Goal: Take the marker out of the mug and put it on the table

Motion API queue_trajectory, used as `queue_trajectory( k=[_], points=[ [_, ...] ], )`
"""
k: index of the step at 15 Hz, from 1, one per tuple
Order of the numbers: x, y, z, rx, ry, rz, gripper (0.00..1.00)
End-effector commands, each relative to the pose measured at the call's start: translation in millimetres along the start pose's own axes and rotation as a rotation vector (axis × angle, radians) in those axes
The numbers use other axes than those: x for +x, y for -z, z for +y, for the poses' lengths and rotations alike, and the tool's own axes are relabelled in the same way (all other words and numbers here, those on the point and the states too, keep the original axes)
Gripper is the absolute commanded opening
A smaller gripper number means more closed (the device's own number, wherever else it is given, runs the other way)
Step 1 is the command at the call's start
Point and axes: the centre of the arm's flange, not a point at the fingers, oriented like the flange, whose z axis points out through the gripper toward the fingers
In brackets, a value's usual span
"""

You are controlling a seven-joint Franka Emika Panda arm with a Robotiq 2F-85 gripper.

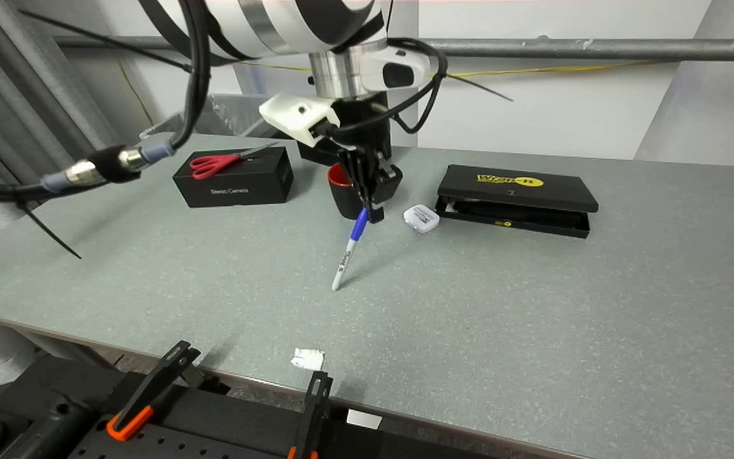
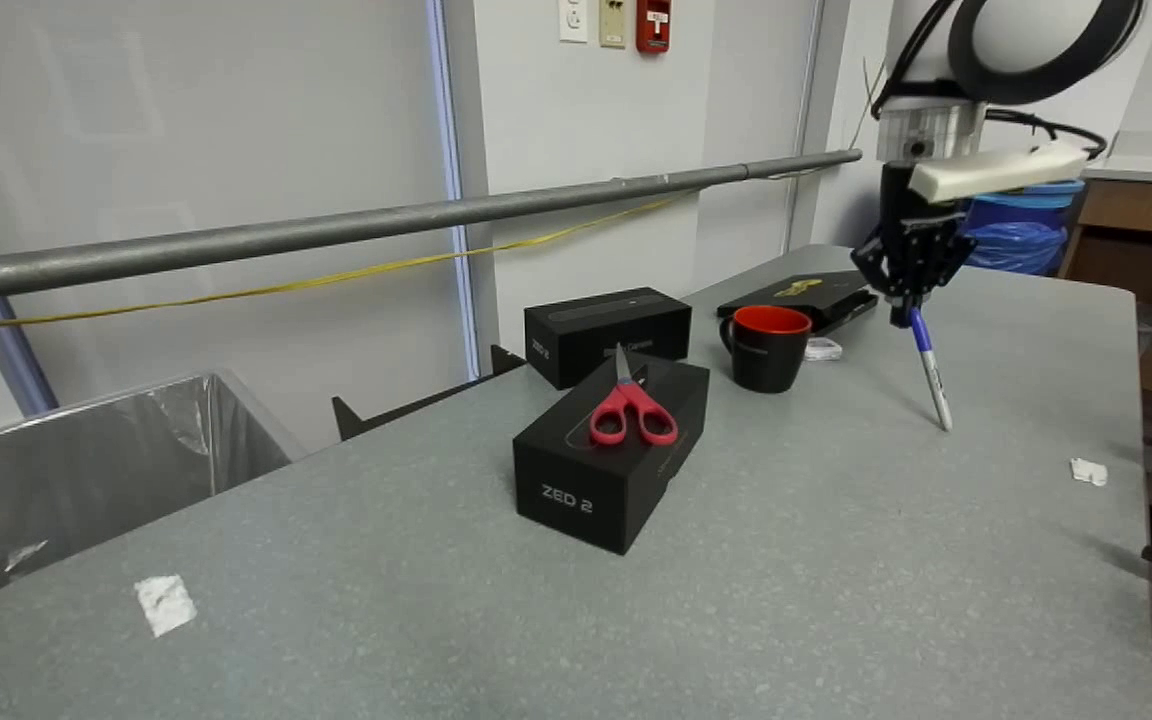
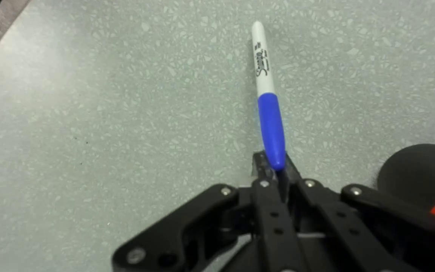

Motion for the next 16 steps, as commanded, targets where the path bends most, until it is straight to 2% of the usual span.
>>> queue_trajectory(
  k=[1, 3, 4, 5, 6, 14, 16],
  points=[
    [46.6, -29.6, -40.4, -0.021, -0.073, 0.007, 0.02],
    [59.1, -33.6, -50.5, -0.027, -0.099, 0.018, 0.02],
    [64.2, -32.9, -53.8, -0.027, -0.112, 0.035, 0.33],
    [68.1, -31.5, -56.3, -0.027, -0.124, 0.042, 0.34],
    [71.6, -29.6, -58.9, -0.024, -0.129, 0.050, 0.40],
    [85.9, -10.7, -67.7, -0.002, -0.173, 0.090, 0.99],
    [87.8, -7.9, -67.3, 0.002, -0.174, 0.086, 1.00]
  ],
)
